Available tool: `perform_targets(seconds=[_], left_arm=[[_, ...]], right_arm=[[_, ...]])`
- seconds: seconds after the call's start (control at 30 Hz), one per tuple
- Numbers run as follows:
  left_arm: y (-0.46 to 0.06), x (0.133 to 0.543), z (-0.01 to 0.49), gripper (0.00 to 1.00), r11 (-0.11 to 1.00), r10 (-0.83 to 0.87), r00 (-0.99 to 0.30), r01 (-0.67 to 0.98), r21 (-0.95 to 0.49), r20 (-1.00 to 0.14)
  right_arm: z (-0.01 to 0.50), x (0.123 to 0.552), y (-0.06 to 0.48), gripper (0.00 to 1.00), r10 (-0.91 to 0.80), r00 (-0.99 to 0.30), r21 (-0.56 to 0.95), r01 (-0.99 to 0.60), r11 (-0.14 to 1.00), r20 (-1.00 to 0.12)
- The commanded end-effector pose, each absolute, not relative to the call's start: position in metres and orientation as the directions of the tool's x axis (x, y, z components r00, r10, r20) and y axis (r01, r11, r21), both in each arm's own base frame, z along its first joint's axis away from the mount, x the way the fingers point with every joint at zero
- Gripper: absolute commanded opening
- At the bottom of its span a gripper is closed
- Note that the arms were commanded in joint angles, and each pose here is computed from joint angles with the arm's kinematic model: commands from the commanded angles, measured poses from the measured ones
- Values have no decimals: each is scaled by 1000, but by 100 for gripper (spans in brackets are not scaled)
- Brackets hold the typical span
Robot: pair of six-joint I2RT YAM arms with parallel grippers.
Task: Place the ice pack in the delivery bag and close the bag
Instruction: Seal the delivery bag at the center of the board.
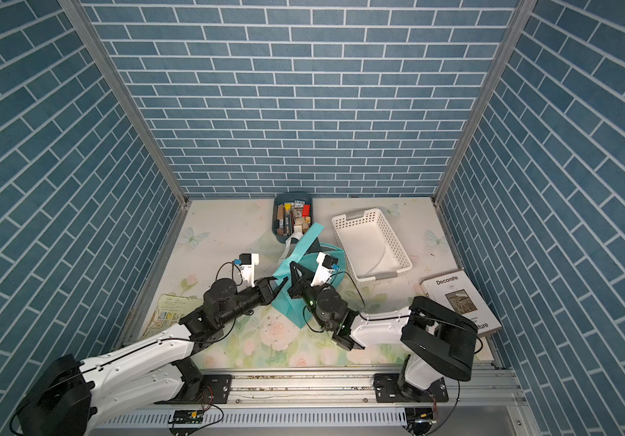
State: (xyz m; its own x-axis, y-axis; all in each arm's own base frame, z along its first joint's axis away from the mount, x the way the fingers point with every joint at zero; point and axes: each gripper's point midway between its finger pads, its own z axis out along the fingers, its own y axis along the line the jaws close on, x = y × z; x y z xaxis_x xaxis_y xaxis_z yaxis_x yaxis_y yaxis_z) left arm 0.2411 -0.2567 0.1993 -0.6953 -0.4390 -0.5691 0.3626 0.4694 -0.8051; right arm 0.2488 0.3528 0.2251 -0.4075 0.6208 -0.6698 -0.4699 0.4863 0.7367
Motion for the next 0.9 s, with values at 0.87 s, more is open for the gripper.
perform_targets(seconds=[0.87], left_arm=[[-198,214,264,23,455,-577,-469,495,-740,-669]], right_arm=[[205,264,346,0,609,-369,702,-503,504,-702]])
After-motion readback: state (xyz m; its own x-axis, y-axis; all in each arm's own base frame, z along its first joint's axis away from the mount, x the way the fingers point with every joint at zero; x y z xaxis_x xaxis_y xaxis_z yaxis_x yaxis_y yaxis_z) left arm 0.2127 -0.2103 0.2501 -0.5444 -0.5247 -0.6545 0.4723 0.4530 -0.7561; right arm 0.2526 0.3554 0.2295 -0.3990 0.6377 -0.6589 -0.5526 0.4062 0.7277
